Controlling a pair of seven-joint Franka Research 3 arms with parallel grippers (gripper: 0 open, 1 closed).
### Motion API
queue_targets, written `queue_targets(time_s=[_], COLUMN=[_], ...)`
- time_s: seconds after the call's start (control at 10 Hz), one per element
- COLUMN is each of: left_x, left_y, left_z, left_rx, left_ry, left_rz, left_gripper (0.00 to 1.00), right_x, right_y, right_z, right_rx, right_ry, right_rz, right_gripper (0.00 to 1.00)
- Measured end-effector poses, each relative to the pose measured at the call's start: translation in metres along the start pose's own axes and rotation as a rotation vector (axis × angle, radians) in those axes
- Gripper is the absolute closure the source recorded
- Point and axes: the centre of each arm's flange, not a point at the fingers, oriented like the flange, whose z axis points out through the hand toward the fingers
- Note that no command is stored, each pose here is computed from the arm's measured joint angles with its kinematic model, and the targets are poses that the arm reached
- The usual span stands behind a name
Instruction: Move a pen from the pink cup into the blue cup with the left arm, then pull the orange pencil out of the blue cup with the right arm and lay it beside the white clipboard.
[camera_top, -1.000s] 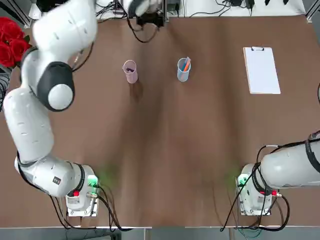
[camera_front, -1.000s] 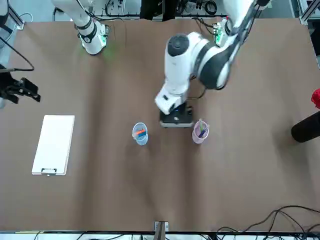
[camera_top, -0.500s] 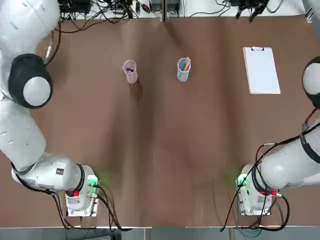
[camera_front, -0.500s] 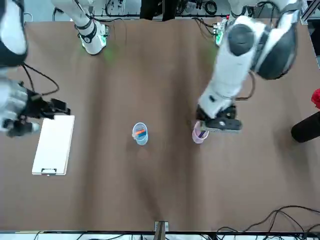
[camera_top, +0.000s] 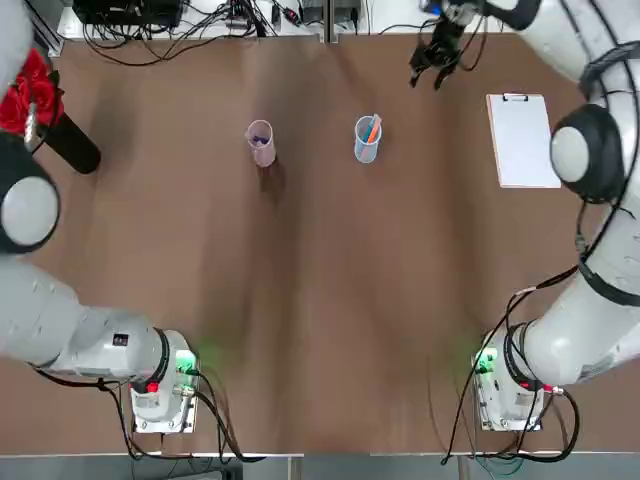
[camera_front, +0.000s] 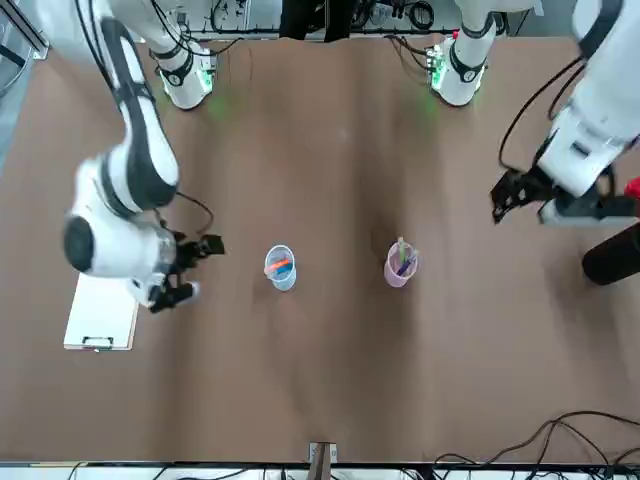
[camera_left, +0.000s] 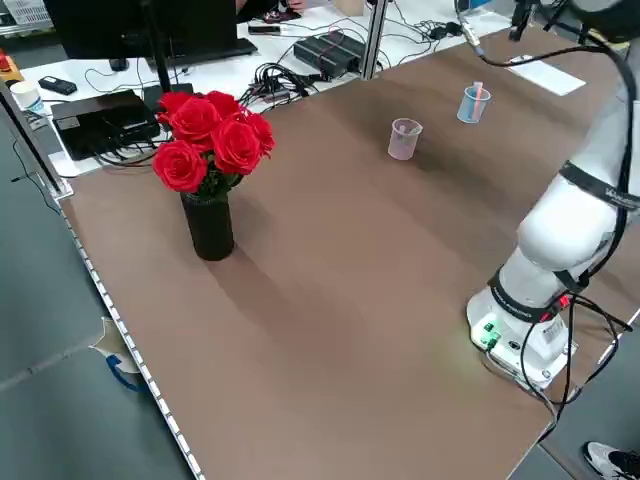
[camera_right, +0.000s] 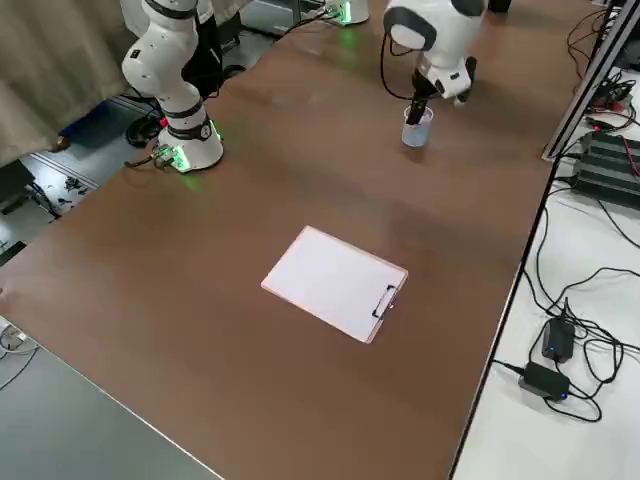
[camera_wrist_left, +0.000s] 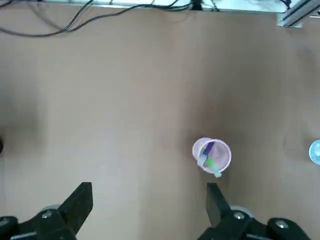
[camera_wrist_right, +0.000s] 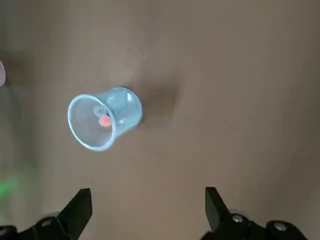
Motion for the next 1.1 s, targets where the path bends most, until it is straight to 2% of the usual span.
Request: queue_targets(time_s=[0.3,0.7,0.8,0.9,1.1], left_x=[-0.017,-0.019,-0.019,-0.019,-0.016], left_y=[-0.038,-0.039,-0.041,-0.044,-0.055], left_z=[0.01,0.022,0.023,0.023,0.021], left_rx=[-0.002,0.003,0.005,0.009,0.014], left_ry=[-0.056,-0.087,-0.091,-0.092,-0.086], left_rz=[-0.072,-0.028,-0.018,0.01,0.042], left_gripper=[0.0,0.0,0.0,0.0,0.0], right_x=[0.016,0.017,0.019,0.021,0.022], right_y=[-0.043,-0.048,-0.048,-0.048,-0.049], right_z=[0.065,0.083,0.085,0.089,0.097], right_rx=[0.014,0.014,0.012,0.009,0.006], right_ry=[0.004,-0.015,-0.004,0.007,0.001], right_rz=[-0.046,-0.05,-0.054,-0.059,-0.066], right_gripper=[0.0,0.02,0.07,0.16,0.22])
